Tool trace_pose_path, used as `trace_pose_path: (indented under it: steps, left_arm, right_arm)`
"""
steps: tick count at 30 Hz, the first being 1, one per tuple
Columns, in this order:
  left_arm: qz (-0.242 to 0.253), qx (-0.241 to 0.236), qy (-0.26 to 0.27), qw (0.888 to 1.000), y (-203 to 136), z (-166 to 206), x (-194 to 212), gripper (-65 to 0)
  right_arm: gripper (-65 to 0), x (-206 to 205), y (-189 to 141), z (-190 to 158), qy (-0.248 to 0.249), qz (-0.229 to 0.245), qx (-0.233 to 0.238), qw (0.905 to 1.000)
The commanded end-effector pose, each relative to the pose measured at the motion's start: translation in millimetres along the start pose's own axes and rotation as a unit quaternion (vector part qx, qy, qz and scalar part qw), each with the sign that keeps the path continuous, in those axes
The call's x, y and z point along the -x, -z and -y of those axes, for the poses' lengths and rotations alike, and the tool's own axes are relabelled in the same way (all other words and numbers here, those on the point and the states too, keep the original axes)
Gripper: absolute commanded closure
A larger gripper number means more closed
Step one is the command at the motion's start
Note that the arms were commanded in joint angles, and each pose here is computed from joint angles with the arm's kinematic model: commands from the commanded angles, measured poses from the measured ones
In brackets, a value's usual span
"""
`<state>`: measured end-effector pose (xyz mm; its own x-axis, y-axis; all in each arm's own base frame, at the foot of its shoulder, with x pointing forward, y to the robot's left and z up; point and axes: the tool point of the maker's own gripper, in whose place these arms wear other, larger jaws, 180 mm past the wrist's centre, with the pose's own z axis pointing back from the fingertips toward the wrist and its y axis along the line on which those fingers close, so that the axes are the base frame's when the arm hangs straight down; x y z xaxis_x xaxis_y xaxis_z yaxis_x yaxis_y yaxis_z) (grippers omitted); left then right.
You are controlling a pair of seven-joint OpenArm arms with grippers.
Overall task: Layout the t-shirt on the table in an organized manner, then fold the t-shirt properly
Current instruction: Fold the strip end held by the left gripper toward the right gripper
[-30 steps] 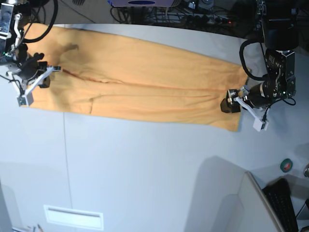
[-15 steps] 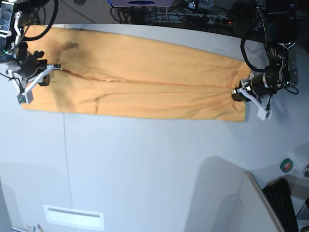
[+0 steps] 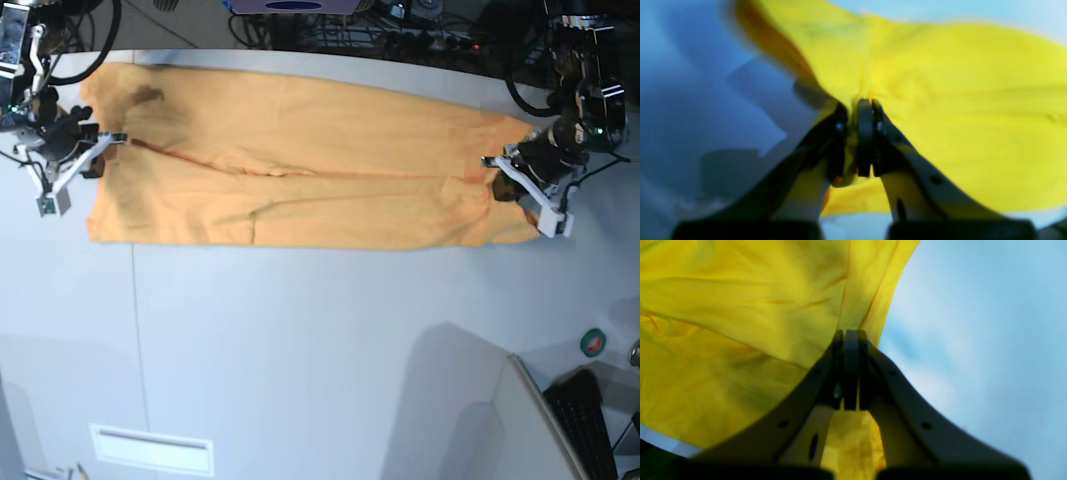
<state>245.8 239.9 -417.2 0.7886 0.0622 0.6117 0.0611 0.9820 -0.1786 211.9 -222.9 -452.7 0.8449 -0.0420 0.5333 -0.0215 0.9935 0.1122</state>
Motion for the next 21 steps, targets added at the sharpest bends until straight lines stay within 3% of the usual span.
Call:
trace_pose_path:
  steps: [1, 14, 21]
  left_arm:
    - [0.021, 0.009, 0.013, 1.000, -1.5, 9.4, -15.4, 0.0]
    - [-0.014, 0.132, 0.030, 0.991, 43.2, 155.2, -6.1, 0.0]
    - [-0.024, 0.183, 0.046, 0.982, 54.3, 207.2, -5.9, 0.0]
  right_arm:
    - [0.0, -13.8, -4.0, 2.1, -0.008, 0.021, 0.000, 0.9998]
    - [0.0, -14.1, -4.8, 4.6, -0.006, 0.022, 0.003, 0.9997]
    - [0.0, -14.1, -4.8, 4.6, -0.006, 0.022, 0.003, 0.9997]
